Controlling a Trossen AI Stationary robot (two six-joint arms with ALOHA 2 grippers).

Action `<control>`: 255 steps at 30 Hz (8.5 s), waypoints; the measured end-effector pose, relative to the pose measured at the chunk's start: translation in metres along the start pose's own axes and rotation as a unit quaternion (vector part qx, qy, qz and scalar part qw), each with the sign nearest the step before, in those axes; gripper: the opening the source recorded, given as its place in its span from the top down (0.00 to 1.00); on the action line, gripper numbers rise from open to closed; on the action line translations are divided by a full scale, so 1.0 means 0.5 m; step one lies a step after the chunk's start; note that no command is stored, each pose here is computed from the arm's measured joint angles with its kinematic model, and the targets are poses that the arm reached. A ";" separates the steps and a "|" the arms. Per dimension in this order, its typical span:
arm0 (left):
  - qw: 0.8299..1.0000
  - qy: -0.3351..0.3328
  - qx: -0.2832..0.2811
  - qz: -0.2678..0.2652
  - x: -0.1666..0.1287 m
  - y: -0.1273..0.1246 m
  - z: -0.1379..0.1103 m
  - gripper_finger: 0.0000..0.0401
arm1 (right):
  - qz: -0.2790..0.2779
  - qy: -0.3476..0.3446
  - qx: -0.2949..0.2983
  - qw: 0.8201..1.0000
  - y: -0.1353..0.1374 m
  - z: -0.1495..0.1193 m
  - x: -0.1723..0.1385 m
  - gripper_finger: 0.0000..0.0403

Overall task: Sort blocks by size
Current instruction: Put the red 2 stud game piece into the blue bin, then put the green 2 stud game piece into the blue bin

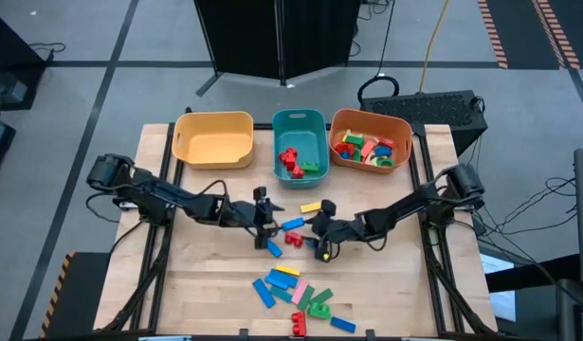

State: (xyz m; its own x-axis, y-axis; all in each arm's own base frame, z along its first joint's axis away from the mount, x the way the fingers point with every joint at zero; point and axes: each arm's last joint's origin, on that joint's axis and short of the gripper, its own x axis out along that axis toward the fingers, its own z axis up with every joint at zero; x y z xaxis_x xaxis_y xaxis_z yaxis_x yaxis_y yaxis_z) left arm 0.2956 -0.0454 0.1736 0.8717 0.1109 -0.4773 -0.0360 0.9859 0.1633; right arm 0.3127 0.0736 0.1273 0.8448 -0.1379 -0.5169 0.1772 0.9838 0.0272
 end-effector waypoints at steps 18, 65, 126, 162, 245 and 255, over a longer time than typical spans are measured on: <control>0.997 0.035 0.055 -0.041 -0.018 -0.052 -0.015 0.40 | -0.028 0.075 -0.022 0.997 0.052 0.024 0.092 0.47; 0.999 0.013 0.037 -0.017 -0.011 -0.047 -0.009 0.40 | -0.088 -0.052 0.103 0.989 -0.281 0.252 -0.055 0.69; 1.000 0.031 0.003 0.005 -0.010 -0.045 -0.038 0.40 | -0.053 0.165 -0.019 0.985 -0.261 0.348 -0.084 0.50; 0.997 -0.015 -0.081 0.007 -0.013 -0.053 -0.020 0.40 | 0.197 0.085 -0.045 0.976 0.155 0.084 -0.185 0.50; 0.981 -0.101 -0.141 -0.090 -0.017 -0.218 -0.014 0.40 | 0.039 0.251 -0.079 0.964 0.370 -0.025 -0.051 0.61; 0.981 -0.101 -0.153 -0.070 -0.036 -0.246 -0.023 0.40 | 0.048 0.240 -0.105 0.964 0.356 0.011 -0.079 0.61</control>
State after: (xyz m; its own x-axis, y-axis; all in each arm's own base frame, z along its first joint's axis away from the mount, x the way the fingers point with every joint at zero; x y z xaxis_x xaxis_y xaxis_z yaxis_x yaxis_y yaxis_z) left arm 0.2788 -0.1670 0.1522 0.9562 -0.0239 -0.2917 -0.0279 0.9847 -0.1723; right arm 0.3137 0.2533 0.1574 0.5124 -0.0262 -0.8583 -0.0392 0.9978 -0.0539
